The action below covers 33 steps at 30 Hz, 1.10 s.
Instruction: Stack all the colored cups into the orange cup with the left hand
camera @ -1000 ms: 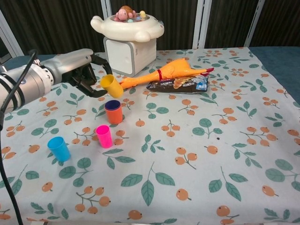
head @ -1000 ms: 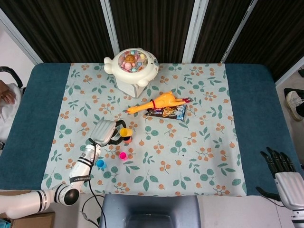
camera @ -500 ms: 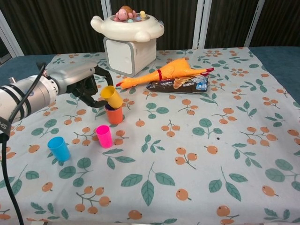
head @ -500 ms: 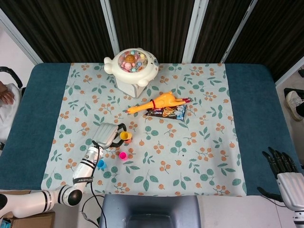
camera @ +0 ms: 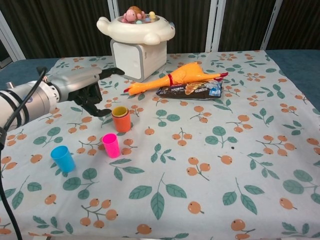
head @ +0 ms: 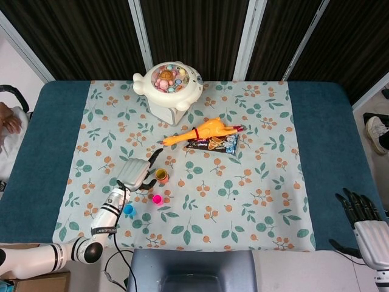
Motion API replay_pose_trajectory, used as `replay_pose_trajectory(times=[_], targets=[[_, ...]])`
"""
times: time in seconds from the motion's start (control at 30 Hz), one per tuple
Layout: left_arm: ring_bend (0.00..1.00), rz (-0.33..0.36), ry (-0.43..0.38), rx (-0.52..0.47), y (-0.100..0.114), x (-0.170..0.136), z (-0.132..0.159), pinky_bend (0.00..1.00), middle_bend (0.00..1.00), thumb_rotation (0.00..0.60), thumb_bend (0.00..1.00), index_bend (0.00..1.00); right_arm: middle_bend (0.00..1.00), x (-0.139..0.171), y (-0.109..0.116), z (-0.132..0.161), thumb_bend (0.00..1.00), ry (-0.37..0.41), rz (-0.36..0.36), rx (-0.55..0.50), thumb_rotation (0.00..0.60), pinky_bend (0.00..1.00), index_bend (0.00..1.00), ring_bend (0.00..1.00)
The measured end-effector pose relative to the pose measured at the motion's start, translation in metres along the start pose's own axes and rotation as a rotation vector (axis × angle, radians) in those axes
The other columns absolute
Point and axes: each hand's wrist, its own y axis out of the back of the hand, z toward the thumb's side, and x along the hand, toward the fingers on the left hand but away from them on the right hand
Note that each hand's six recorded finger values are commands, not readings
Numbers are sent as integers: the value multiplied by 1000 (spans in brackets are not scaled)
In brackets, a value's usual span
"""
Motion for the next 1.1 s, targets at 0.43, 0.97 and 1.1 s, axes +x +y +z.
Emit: replay_pose_trajectory(times=[0.43, 0.97, 1.1], targets=[[1000, 13, -102, 10, 15, -83, -25, 1000, 1000, 600, 329, 2, 0, 1, -4, 4, 213, 13, 17, 8, 600, 0, 0, 0], [1000, -110, -89, -106, -44, -146, -68, 1000, 1000, 600, 328, 80, 0, 4, -7, 6, 212, 23, 25, 13, 600, 0, 0, 0], [1000, -111, -73, -126, -57, -140, -68, 1000, 1000, 600, 328, 149, 0, 4, -6, 6, 212, 23, 23, 11, 600, 0, 0, 0]])
